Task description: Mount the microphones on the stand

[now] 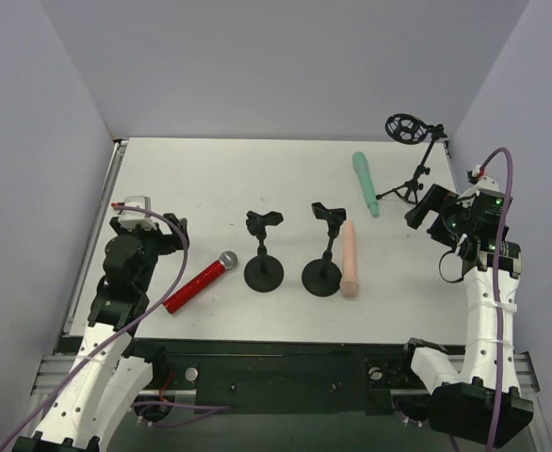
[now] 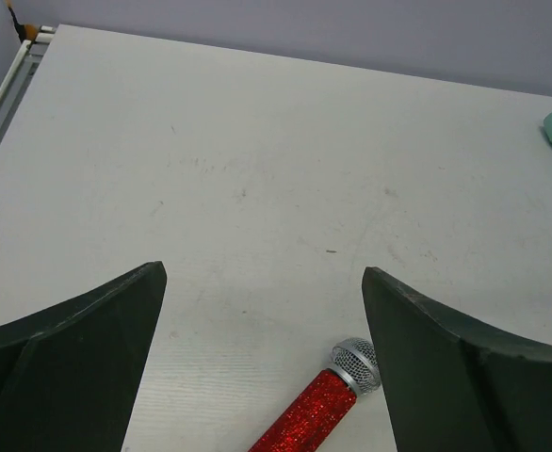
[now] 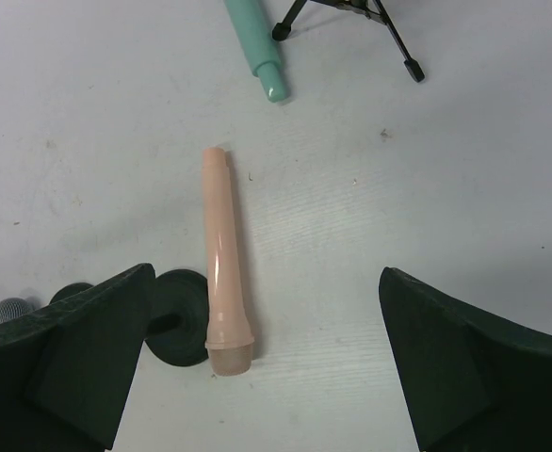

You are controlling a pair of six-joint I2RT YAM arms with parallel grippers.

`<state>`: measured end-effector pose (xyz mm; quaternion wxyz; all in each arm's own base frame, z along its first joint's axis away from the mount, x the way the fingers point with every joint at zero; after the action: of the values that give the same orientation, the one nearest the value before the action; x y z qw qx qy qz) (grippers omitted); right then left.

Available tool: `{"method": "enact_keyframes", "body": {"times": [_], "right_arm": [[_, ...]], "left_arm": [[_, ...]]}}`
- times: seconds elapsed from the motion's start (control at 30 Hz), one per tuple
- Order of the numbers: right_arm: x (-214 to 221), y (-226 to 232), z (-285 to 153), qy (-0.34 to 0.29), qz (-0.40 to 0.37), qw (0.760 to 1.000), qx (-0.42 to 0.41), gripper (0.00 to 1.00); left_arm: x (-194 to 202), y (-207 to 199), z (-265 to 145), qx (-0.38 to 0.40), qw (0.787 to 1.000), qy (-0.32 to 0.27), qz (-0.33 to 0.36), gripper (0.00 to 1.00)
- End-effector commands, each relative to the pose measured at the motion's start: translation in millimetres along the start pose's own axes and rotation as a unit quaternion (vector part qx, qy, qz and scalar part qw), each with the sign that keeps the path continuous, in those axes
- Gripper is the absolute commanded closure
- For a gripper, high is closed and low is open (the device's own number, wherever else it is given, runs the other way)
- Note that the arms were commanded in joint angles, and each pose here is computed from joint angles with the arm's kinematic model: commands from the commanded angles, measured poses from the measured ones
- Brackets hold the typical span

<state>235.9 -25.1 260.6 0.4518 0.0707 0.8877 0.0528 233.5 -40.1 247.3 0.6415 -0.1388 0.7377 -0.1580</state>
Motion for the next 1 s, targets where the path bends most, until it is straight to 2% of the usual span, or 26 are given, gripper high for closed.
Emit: {"method": "enact_keyframes", "body": {"times": [0.0, 0.17, 0.3, 0.47, 0.57, 0.67, 0.77, 0.87, 0.97], "right_arm": [[-4.9, -1.5, -1.5, -0.014, 0.0, 1.0, 0.01, 0.0], [-0.2, 5.1, 1.4, -0.001, -0.026, 0.999, -0.022, 0.0], [10.8, 23.0, 2.5, 0.022, -0.092, 0.991, -0.099, 0.0], [39.3, 41.3, 5.6, 0.1, -0.257, 0.948, -0.158, 0.0], [50.6, 52.2, 10.6, 0.14, -0.297, 0.927, -0.181, 0.0], [57.1, 56.8, 23.0, 0.173, -0.289, 0.924, -0.182, 0.0], [57.9, 55.7, 44.6, 0.214, -0.261, 0.931, -0.137, 0.0], [63.6, 59.1, 62.1, 0.226, -0.228, 0.939, -0.125, 0.09], [70.2, 65.2, 81.3, 0.222, -0.198, 0.95, -0.093, 0.12]], "left_arm": [[-24.8, -21.3, -4.2, 0.041, 0.999, -0.019, -0.03, 0.03], [-21.8, -29.4, -9.0, 0.068, 0.996, 0.0, -0.049, 0.03], [-16.7, -28.9, -11.7, 0.069, 0.996, 0.011, -0.06, 0.03], [-11.2, -29.4, -10.8, 0.069, 0.995, 0.024, -0.074, 0.03], [-7.8, -29.7, -10.5, 0.069, 0.994, 0.034, -0.082, 0.03], [-2.0, -28.5, -9.6, 0.065, 0.993, 0.043, -0.092, 0.03], [-0.6, -27.5, -9.9, 0.062, 0.993, 0.046, -0.094, 0.03], [-0.1, -27.5, -10.4, 0.061, 0.992, 0.048, -0.097, 0.03], [1.9, -26.8, -10.9, 0.06, 0.992, 0.051, -0.101, 0.03]]}}
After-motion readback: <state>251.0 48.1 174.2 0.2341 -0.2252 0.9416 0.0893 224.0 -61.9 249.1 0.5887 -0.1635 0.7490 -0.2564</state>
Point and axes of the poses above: each gripper's point midway between its finger pads, its own z axis out along the fingers, its own y axis along the line the jaws close on, x = y × z, the point moved 6 cm from there along -z, back along the fingers, and after that the axes turned 14 degrees about -z, right-handed, at the moved point
